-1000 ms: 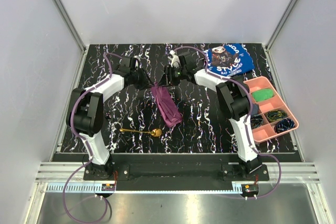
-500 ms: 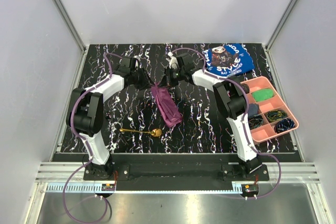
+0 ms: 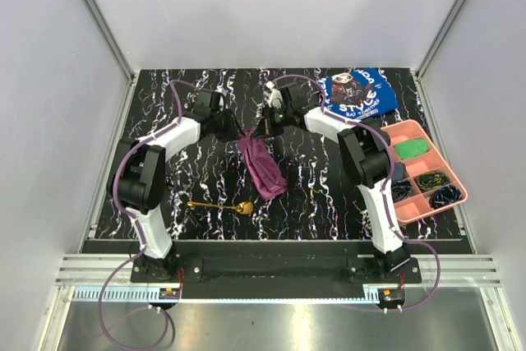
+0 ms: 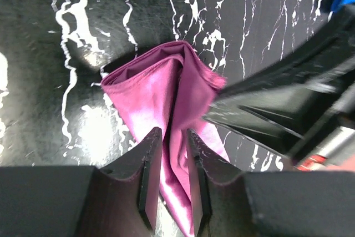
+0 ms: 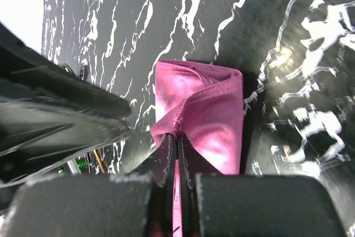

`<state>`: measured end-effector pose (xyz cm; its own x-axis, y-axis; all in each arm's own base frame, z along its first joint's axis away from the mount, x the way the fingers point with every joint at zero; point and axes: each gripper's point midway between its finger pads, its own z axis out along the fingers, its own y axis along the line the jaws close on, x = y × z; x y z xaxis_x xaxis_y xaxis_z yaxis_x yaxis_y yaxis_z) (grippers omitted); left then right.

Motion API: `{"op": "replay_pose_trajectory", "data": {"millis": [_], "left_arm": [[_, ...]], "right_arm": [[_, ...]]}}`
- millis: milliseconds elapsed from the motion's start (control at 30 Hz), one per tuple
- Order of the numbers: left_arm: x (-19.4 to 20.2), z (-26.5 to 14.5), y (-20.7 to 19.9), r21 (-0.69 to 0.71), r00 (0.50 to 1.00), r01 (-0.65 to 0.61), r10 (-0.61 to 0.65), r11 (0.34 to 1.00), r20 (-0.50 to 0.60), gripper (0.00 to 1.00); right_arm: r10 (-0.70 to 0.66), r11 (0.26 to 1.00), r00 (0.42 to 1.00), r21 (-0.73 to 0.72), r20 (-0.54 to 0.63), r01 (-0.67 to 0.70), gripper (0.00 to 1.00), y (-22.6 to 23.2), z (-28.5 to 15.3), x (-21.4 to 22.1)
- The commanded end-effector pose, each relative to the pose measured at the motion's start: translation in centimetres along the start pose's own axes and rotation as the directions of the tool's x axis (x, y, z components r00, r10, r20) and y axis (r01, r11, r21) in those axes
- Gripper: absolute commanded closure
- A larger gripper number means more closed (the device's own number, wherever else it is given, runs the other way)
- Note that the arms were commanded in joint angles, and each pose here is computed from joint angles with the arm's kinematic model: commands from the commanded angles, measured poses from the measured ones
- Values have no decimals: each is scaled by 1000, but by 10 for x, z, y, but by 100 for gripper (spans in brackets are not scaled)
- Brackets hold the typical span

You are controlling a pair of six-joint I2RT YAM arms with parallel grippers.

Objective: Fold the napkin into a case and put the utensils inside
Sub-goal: Fold the 2/3-rectangle-folded napkin at the center of the board.

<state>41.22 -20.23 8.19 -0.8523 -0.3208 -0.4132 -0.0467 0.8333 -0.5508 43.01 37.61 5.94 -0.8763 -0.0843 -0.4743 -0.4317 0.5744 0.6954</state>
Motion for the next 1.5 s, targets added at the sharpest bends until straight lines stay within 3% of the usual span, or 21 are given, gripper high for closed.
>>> {"op": "replay_pose_trajectory", "data": {"millis": [0, 233, 400, 500, 700, 933, 1033, 1167, 1267, 1300, 1467], "left_arm": [[-16, 11, -7, -23, 996, -71, 72, 997, 56, 73], [-14, 23, -9, -113, 983, -172, 178, 979, 51, 72], [-10, 27, -2, -164, 977, -206, 213, 965, 28, 58], [-4, 29, -2, -203, 968, -243, 251, 949, 17, 56], [3, 38, 6, -243, 964, -259, 265, 935, -11, 62], [4, 41, 5, -274, 958, -280, 285, 920, -25, 56], [5, 42, 9, -291, 958, -284, 286, 914, -36, 62], [2, 41, 5, -280, 959, -279, 283, 919, -28, 80], [-1, 37, 1, -269, 960, -275, 281, 923, -16, 89], [-2, 36, -2, -260, 960, -272, 279, 927, -10, 100], [-11, 27, -10, -208, 969, -233, 244, 950, 28, 100]], "right_arm": [[-56, 998, 997, -35, 51, 58, 100, 28, -34, -22], [-41, 998, 998, -38, 52, 43, 100, 22, -37, -21], [-29, 999, 998, -43, 47, 31, 100, 21, -37, -20], [-15, 999, 999, -45, 42, 17, 100, 19, -34, -19], [-12, 999, 999, -47, 47, 14, 100, 19, -35, -19], [-1, 998, 999, -58, 38, 4, 100, 19, -33, -17], [1, 998, 999, -60, 38, 2, 100, 19, -32, -17], [15, 998, 999, -64, 30, -13, 100, 17, -31, -15], [28, 997, 999, -68, 19, -26, 100, 16, -29, -12], [30, 997, 999, -67, 17, -28, 100, 15, -28, -11], [44, 997, 999, -70, 1, -44, 100, 15, -25, -5]]}}
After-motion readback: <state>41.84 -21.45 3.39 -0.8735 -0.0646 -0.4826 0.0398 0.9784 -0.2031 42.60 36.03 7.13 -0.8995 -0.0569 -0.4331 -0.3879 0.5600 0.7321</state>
